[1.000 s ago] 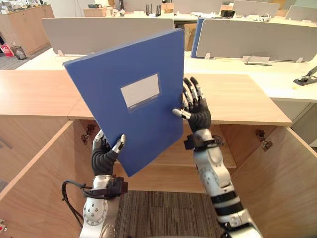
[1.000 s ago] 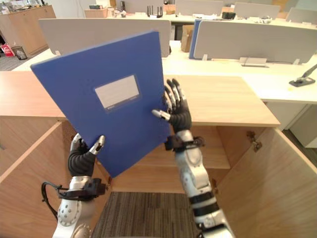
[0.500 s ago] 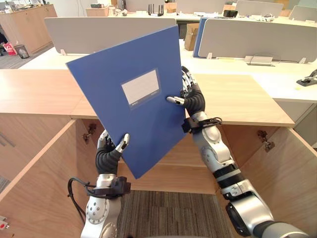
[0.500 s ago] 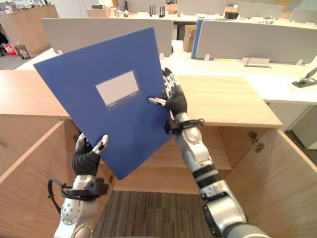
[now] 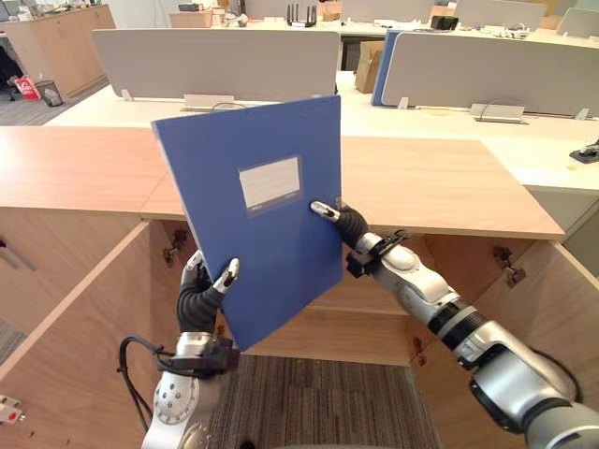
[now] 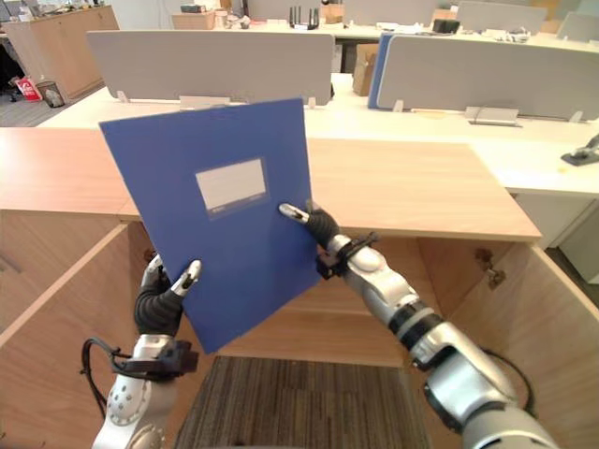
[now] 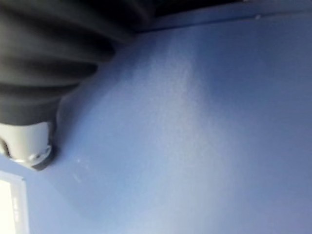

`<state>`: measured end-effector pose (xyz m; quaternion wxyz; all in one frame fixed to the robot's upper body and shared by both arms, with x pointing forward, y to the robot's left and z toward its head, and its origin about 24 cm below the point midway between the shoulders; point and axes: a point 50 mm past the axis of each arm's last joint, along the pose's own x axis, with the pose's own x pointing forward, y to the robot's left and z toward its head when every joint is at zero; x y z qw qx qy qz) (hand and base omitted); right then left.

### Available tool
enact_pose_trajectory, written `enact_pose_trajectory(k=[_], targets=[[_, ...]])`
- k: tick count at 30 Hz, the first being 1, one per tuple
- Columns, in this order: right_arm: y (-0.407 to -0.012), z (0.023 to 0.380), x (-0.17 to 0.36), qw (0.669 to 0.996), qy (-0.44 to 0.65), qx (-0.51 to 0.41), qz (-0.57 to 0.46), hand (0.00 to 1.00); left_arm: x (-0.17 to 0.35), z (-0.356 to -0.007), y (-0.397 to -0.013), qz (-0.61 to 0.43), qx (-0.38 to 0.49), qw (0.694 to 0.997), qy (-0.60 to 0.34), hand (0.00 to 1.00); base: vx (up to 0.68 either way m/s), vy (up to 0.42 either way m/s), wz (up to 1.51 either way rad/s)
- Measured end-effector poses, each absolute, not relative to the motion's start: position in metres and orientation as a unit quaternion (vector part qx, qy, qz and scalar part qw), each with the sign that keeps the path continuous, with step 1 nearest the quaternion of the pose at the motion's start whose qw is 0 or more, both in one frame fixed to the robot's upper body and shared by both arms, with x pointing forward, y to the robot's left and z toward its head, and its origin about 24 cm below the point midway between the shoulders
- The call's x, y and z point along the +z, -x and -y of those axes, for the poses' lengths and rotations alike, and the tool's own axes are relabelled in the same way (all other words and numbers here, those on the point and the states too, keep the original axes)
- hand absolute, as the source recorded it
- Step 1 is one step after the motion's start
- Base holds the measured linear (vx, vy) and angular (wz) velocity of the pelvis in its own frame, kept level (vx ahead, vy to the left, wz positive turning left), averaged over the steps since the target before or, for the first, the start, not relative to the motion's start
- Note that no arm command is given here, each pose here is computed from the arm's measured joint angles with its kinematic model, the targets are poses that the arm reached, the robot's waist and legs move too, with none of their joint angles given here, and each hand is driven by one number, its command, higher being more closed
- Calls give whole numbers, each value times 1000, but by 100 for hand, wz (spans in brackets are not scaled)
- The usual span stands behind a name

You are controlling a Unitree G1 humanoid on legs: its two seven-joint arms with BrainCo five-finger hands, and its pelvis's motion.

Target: Walk over to the cabinet, pick up the folder, carry it to the office cabinet, place the folder inside the office cabinet, then close the office cabinet door

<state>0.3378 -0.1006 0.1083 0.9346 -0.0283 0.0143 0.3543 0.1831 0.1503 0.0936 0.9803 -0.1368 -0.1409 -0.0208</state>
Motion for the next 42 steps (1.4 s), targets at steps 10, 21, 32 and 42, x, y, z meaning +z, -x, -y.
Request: enact_pose_trajectory(k=[10,21,32,42], targets=[[-339,102,142,918,57,392,15,100,97,-148,-181,159,-33,977,137,0,0,0,0],[-324,111,148,918,83,377,93,100,19,-143,-188,-11,-111,964,242,0,0,0,0],[-314,177,183,956,102,65,267,100,-57,-204,-152,-155,121,948,249,0,0,0,-1],[-302,147,173,928,231,70,285,100,-144,-212,-64,-435,177,872,139,0,0,0,-1]])
